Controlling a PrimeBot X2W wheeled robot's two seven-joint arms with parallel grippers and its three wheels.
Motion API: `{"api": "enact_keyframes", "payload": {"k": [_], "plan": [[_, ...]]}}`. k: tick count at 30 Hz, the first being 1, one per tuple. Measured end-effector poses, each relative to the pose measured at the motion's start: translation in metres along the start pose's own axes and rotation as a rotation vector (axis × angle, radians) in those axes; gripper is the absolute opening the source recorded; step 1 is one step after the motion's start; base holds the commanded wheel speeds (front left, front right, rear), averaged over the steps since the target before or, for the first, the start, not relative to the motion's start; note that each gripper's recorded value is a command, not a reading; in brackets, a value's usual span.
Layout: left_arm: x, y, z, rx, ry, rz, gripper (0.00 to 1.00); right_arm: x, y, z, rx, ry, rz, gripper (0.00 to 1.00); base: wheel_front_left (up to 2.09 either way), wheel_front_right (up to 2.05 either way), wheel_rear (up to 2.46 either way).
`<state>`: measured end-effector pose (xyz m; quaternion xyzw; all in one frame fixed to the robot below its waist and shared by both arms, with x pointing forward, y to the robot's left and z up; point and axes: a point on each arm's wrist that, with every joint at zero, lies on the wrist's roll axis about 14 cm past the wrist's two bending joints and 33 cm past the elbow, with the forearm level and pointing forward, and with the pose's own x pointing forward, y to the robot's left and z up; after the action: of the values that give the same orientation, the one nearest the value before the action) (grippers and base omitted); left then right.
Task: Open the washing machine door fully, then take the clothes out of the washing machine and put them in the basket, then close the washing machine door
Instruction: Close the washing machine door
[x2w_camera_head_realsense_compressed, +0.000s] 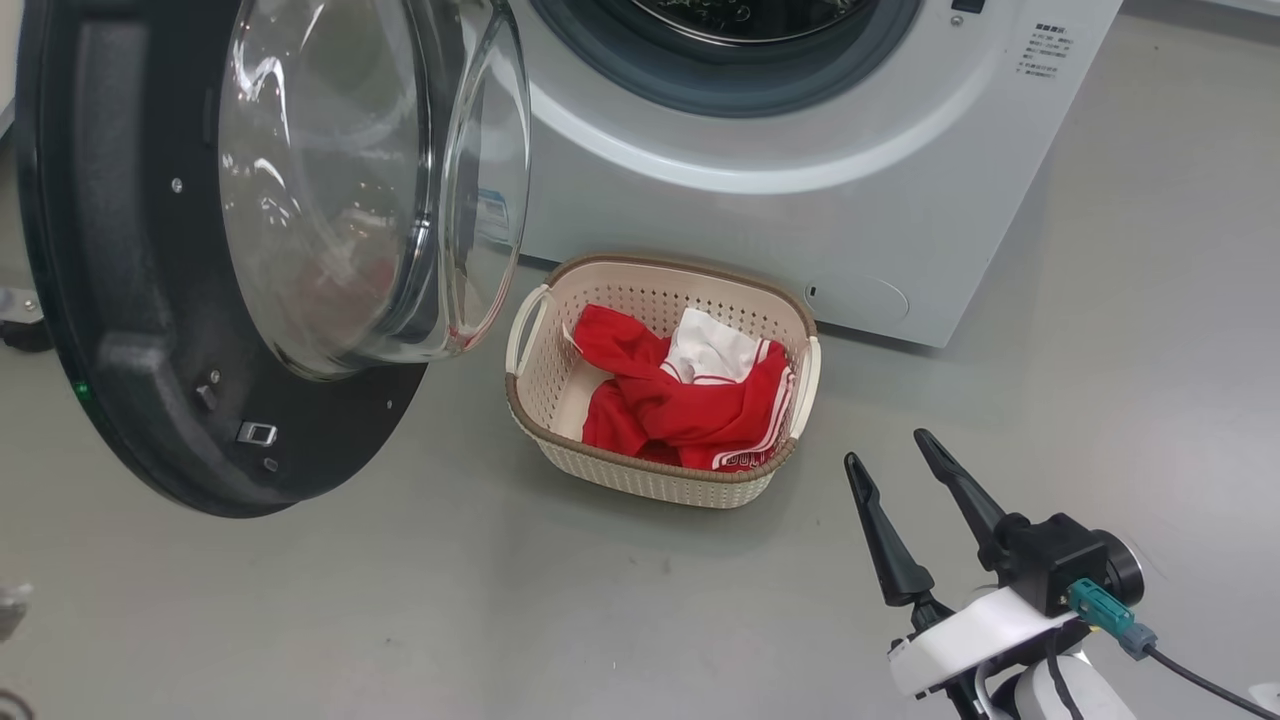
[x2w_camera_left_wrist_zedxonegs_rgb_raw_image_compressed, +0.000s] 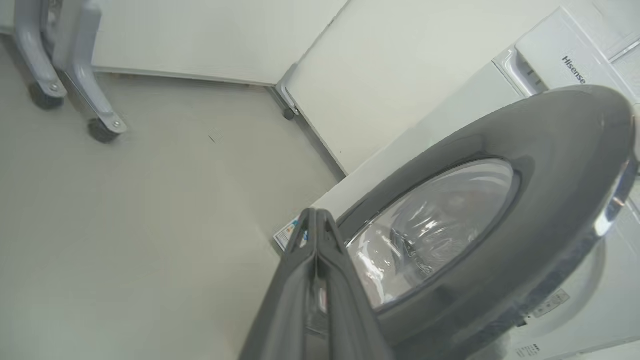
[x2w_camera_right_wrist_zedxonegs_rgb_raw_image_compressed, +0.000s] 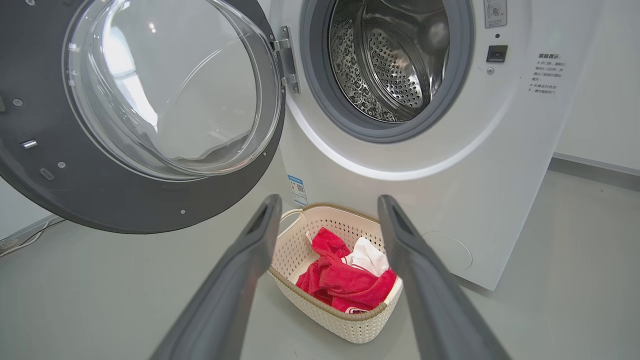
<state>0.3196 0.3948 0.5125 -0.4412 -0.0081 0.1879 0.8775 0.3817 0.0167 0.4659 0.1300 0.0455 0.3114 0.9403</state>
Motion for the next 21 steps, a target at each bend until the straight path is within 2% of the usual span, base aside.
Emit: {"api": "enact_keyframes", "payload": {"k": [5, 10, 14, 21], "plan": [[0.009, -0.006, -0.010, -0.267, 0.067, -0.004, 0.00, 0.000, -0.002, 0.000, 0.001, 0.001, -0.006, 1.00, 0.00, 0.00, 0.00], [0.014, -0.019, -0.024, -0.413, 0.176, -0.029, 0.00, 0.000, -0.003, -0.001, 0.002, 0.001, -0.009, 1.00, 0.00, 0.00, 0.00], [0.014, -0.027, -0.033, -0.498, 0.250, -0.047, 0.00, 0.000, -0.004, -0.001, 0.002, 0.002, -0.010, 1.00, 0.00, 0.00, 0.00], [0.012, -0.041, -0.043, -0.553, 0.352, -0.089, 0.00, 0.000, -0.004, -0.002, 0.003, 0.003, -0.011, 1.00, 0.00, 0.00, 0.00]]}}
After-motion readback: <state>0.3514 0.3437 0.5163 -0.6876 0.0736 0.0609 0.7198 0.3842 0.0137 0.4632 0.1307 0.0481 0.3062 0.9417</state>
